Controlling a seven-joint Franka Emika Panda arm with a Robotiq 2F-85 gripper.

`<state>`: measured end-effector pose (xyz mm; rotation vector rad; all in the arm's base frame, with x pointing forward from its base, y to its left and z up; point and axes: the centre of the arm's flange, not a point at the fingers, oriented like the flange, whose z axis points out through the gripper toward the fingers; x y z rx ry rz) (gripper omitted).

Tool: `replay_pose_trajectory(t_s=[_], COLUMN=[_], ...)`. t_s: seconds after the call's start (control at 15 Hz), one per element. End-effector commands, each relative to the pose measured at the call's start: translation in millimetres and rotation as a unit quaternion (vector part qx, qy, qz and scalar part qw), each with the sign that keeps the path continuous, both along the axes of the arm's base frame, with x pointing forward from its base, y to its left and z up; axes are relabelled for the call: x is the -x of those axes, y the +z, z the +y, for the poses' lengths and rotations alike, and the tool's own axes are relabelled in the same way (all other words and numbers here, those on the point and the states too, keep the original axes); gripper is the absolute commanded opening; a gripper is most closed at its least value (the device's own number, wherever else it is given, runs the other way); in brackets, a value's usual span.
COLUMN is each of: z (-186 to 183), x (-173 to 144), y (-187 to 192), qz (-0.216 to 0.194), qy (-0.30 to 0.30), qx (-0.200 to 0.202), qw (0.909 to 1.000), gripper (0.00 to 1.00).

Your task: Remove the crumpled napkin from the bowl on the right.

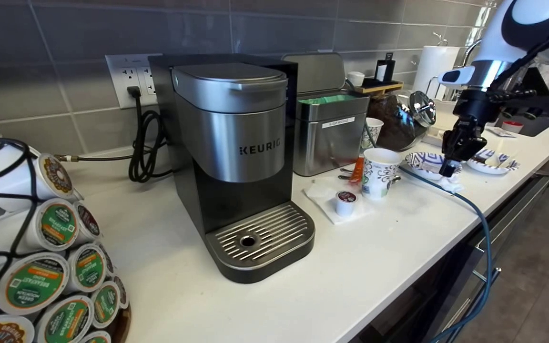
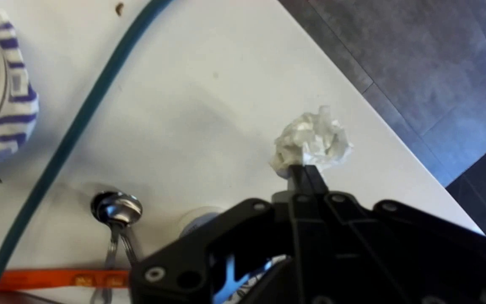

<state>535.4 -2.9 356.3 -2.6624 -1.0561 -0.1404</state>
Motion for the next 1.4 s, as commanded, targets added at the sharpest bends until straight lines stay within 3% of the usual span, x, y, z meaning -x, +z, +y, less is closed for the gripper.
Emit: replay_pose_trajectory(t_s=[0.0, 0.4, 0.47, 0.53, 0.73, 0.93, 1.0, 1.2, 1.33], z=[23, 34, 34, 33, 25, -2, -23, -99, -150], x=[11, -2, -3, -4, -3, -6, -5, 10, 30], y=[-6, -13, -14, -16, -16, 10, 25, 47, 56], qz=[-0.049, -0.091, -0.090, -0.088, -0.082, -0.078, -0.078, -0.056, -0.043], qy=[0.038, 0.048, 0.048, 0.047, 0.042, 0.006, -0.019, -0.102, -0.153], qx=[0.000, 0.006, 0.010, 0.012, 0.011, 0.002, 0.001, 0.064, 0.089], qw=[0.9981, 0.9946, 0.9947, 0.9949, 0.9957, 0.9969, 0.9968, 0.9912, 0.9832], gripper=[0.00, 0.00, 0.26, 0.27, 0.47, 0.71, 0.78, 0.99, 1.00])
